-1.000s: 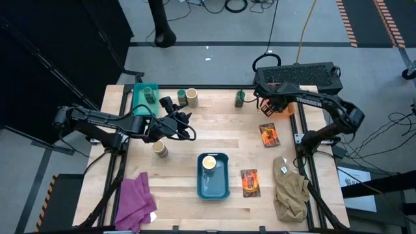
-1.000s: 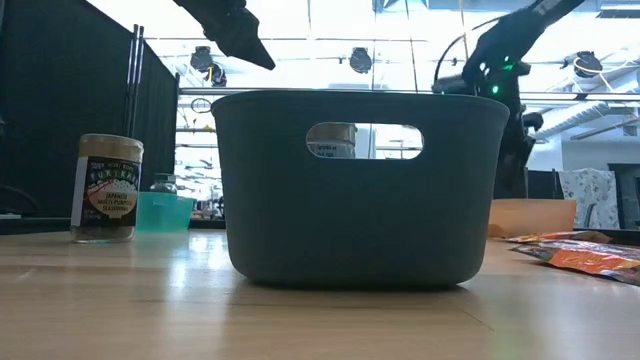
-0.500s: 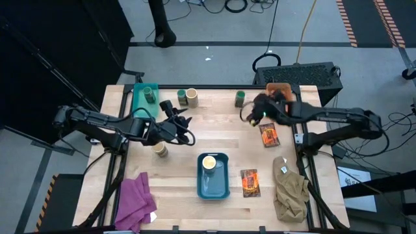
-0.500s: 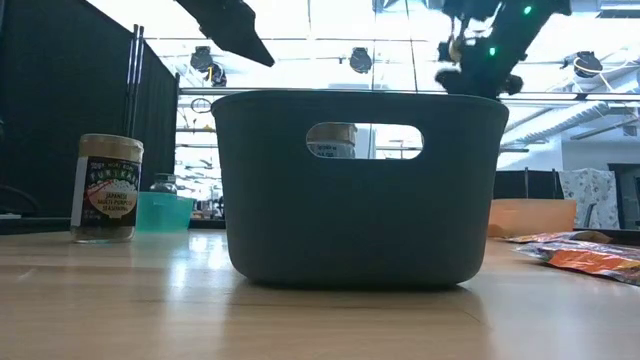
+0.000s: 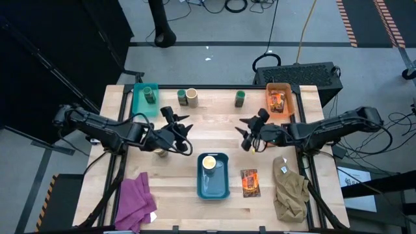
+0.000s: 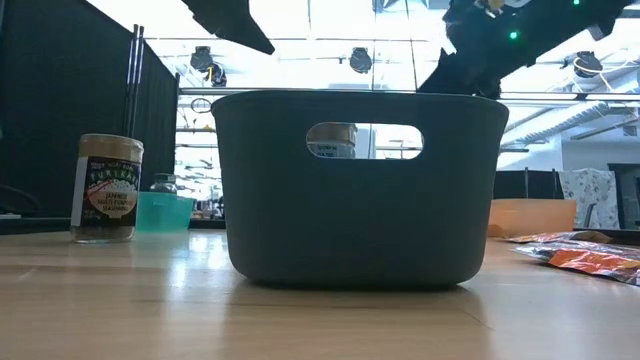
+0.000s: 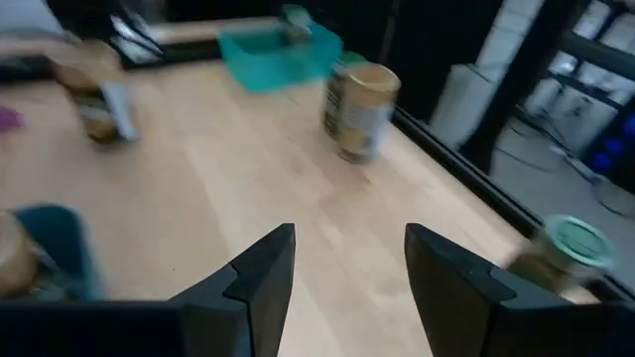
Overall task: Sort spices by type
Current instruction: Put the green seasoning bottle into the light blue bin
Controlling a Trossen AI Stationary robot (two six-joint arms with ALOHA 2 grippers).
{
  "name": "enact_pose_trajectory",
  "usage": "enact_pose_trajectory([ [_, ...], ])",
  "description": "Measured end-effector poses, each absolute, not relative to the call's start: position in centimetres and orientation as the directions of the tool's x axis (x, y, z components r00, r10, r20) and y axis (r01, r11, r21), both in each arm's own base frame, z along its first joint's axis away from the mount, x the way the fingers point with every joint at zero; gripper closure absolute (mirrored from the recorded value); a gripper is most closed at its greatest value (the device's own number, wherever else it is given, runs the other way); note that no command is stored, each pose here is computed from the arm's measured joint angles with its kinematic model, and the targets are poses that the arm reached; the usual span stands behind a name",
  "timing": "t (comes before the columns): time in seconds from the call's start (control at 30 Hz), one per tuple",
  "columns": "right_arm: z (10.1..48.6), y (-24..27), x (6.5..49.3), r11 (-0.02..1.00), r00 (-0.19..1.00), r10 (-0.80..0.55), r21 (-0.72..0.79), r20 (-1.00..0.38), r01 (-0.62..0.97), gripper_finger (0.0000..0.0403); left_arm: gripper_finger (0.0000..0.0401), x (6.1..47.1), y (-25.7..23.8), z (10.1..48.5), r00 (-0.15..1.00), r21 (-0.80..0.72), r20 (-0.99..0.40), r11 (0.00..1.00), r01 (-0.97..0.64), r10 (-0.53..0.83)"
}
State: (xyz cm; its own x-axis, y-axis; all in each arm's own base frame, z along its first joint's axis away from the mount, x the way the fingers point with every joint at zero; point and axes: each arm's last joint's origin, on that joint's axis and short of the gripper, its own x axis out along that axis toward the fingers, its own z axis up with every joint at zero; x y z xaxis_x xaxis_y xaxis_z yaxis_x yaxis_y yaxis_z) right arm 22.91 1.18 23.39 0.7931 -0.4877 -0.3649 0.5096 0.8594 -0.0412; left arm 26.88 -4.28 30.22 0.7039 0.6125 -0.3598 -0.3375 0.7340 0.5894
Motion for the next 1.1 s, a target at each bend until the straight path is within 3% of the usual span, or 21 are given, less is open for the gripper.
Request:
enact_pose_trajectory([
  [0.3,22.7,3.4,22.8,0.965,0.940,-0.241,0.047,-0.242,0.259,0.0227,0.0207,26.8,-5.4,30.4,0.742,0.561,-0.354,0.764,-0.319,0.569],
  [0.47,23.2,4.5,22.6,0.995,0.990,-0.096,0.009,-0.100,0.097,0.0227,0.0207,26.8,-5.9,30.3,0.760,0.544,-0.362,0.785,-0.297,0.539],
  [0.6,24.2,5.0,22.5,0.996,0.997,-0.071,-0.060,0.003,0.071,0.0227,0.0207,26.8,-6.2,30.5,0.773,0.529,-0.352,0.793,-0.301,0.528],
  [0.73,25.5,5.0,22.5,0.991,0.988,-0.076,-0.100,0.131,0.090,0.0227,0.0207,27.0,-6.2,30.8,0.788,0.508,-0.329,0.801,-0.317,0.520],
  [0.87,27.5,4.4,22.9,0.978,0.965,-0.164,-0.094,0.203,0.186,0.0227,0.0207,27.1,-6.3,30.9,0.794,0.507,-0.317,0.800,-0.320,0.519],
  [1.1,27.7,3.5,23.4,0.935,0.934,-0.345,-0.052,0.094,0.350,0.0227,0.0207,27.1,-6.2,30.9,0.792,0.509,-0.319,0.799,-0.320,0.520],
])
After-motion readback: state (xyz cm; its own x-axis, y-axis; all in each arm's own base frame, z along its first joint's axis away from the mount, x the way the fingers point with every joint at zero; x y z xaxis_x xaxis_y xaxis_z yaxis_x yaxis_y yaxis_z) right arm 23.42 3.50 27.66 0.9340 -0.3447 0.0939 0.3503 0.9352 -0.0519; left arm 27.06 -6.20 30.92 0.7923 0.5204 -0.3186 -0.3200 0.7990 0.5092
